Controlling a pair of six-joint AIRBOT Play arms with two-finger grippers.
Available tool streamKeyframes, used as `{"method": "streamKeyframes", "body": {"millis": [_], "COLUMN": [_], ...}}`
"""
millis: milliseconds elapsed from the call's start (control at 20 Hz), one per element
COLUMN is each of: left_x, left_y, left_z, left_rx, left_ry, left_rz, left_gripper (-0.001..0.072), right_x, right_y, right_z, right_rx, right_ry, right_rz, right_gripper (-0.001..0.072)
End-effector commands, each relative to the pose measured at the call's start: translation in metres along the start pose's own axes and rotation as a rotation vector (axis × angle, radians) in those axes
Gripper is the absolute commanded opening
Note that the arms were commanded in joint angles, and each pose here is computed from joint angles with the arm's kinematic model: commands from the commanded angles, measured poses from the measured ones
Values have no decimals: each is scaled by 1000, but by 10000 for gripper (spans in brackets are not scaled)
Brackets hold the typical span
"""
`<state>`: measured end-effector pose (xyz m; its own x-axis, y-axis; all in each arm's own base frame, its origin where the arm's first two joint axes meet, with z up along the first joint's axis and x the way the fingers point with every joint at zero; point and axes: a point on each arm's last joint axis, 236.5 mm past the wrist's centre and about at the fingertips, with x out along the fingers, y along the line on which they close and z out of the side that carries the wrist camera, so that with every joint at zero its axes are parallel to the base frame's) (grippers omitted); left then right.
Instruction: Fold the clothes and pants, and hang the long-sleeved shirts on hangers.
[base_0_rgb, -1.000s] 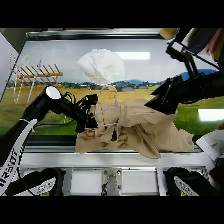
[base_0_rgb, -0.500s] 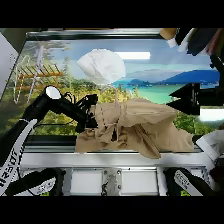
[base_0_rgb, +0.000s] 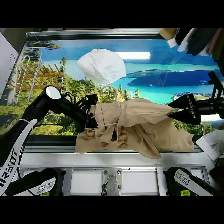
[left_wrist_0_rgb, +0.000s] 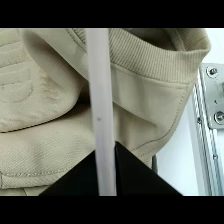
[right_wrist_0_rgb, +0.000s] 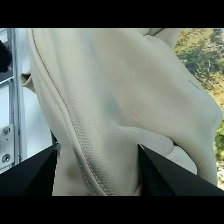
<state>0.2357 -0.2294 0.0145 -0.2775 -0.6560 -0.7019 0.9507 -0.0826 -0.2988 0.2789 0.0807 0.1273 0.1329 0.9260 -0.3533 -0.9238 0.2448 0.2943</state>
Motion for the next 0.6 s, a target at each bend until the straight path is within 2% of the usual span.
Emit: {"method": "streamKeyframes", "body": {"millis": [0,550], "left_x": [0,0], "left_y": [0,0], "left_z": [0,0], "left_rx": [0,0], "left_ry": [1,0], "left_rz": [1,1], "left_gripper": [20,21], "right_x": [7,41], "right_y": [0,0], "right_z": [5,-1], "right_rx": [-53,4], "right_ry": [-131,-155], "right_rz": [39,171], "right_gripper": [539,539]}}
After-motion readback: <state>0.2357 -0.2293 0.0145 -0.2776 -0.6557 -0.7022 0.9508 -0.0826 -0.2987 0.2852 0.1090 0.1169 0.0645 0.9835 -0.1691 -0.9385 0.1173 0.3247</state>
